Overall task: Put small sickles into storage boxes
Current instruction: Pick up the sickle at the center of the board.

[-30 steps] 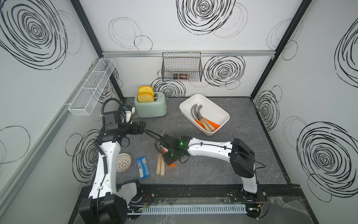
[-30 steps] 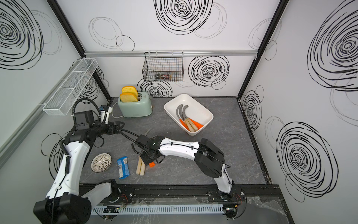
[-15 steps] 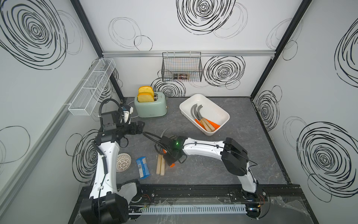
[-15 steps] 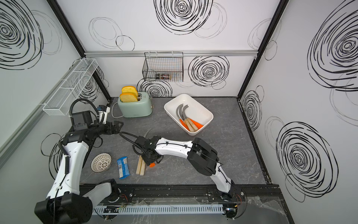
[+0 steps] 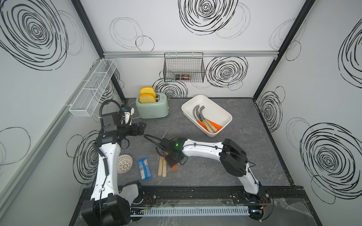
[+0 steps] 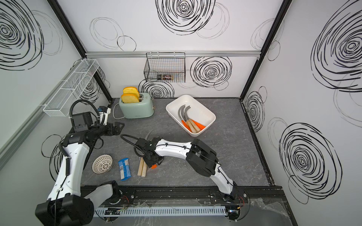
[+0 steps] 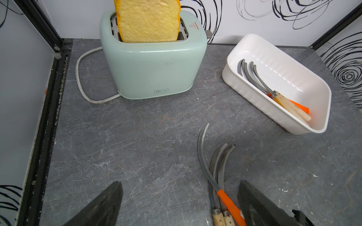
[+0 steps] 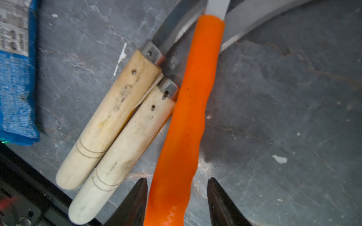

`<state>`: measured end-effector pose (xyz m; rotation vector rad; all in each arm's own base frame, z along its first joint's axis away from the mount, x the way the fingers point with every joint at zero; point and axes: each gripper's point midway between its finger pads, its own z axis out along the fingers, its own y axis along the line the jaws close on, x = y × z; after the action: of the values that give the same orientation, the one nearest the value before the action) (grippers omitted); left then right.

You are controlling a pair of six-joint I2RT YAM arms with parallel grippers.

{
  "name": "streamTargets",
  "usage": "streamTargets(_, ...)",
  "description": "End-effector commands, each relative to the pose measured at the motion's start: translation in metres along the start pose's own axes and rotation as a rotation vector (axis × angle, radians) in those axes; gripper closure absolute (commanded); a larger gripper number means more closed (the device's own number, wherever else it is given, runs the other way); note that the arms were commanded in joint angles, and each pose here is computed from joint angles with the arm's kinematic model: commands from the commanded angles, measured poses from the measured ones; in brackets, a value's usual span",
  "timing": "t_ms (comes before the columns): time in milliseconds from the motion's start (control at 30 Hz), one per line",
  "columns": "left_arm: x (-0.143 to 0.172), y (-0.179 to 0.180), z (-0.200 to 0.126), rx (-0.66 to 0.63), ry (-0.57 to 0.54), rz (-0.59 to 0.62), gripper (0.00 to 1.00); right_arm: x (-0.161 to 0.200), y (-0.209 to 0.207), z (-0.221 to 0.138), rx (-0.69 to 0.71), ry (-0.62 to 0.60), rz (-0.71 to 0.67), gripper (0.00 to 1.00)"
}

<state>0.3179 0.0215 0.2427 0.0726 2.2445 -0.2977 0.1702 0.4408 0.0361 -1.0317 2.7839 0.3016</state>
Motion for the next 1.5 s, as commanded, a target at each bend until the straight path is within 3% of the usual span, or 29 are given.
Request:
streamTargets(0, -0.005, -0.001, -0.004, 0.014, -0.033, 0.019, 0.04, 0.000, 0.001, 0.001, 0.021, 0.014, -0.017, 0.48)
streamTargets(900, -0.007, 0.000, -0.004, 0.022, -0.039, 0.013, 0.04, -0.003, -0.005, 0.020, 0.092, 0.047, -0.046, 0.52)
streamTargets(1467, -0.012, 0.000, -0.006, 0.026, -0.049, 0.011, 0.04, 0.002, -0.012, 0.025, 0.137, 0.065, -0.052, 0.64)
